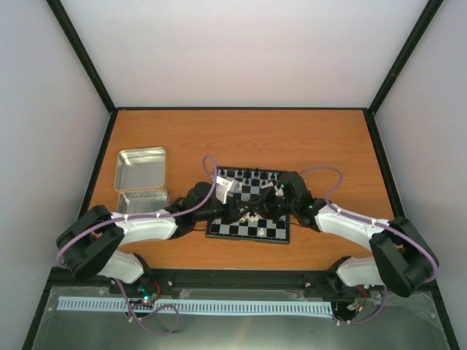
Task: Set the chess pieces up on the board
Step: Place the chess piece on the chessboard.
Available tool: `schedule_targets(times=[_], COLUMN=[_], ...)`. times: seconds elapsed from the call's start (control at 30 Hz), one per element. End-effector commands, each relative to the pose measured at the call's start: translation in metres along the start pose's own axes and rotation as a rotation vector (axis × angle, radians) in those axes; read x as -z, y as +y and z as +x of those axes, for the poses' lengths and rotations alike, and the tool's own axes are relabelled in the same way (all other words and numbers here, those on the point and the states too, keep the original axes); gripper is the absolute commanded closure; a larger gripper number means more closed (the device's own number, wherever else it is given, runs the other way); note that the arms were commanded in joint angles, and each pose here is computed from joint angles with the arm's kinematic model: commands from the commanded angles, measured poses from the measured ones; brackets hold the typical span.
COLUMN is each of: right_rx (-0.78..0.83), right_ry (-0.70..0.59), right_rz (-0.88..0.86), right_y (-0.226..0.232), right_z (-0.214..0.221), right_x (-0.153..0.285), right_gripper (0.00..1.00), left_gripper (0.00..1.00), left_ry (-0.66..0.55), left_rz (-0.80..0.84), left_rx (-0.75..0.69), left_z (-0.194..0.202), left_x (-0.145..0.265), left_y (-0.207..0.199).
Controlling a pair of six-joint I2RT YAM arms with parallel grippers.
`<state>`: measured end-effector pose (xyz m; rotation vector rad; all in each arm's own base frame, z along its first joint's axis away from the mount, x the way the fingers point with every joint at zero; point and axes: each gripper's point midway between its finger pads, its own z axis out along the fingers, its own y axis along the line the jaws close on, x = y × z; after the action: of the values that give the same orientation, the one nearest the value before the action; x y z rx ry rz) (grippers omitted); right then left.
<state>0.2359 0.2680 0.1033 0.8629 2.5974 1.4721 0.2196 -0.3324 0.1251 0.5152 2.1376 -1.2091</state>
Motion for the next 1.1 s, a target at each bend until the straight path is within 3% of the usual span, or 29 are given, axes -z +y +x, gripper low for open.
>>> schedule_targets(times=[0.0,0.2,0.47,0.57,0.7,0.77,1.07], right_rx=[0.003,0.005,0.010,0.027,0.121,0.171,0.327], right_ry=[-0.005,-0.003,0.002,-0.009,-0.062,-0.117,-0.378], right_rz=[-0.021,-0.013,-0.016,0.004,0.074,0.118,0.245], right_y=[0.003,0.001,0.002,-0.001,-0.003,-0.005,-0.003], right_z=[-0.001,0.000,0.001,-0.001,-0.008,-0.014,-0.045], right_x=[0.003,0.003,0.004,0.005,0.012,0.020,0.067], right_gripper=[0.87,0.87,0.86,0.77,0.48,0.39,0.35], left_gripper=[0.62,0.78,0.89,0.90,0.91,0.91,0.90], left_ry=[-0.001,-0.011,-0.008,0.008,0.075,0.133,0.429], left_rz=[0.000,-0.008,-0.042,-0.060,-0.105,-0.156,-0.472], left_rx=[-0.049,-0.057,-0.047,-0.041,-0.013,0.006,0.146], left_z=[0.000,-0.004,-0.004,-0.005,0.001,0.012,0.067], left_x=[-0.001,-0.002,-0.003,-0.001,0.009,0.018,0.080], left_y=[-0.003,-0.003,0.003,0.003,0.004,0.010,0.043])
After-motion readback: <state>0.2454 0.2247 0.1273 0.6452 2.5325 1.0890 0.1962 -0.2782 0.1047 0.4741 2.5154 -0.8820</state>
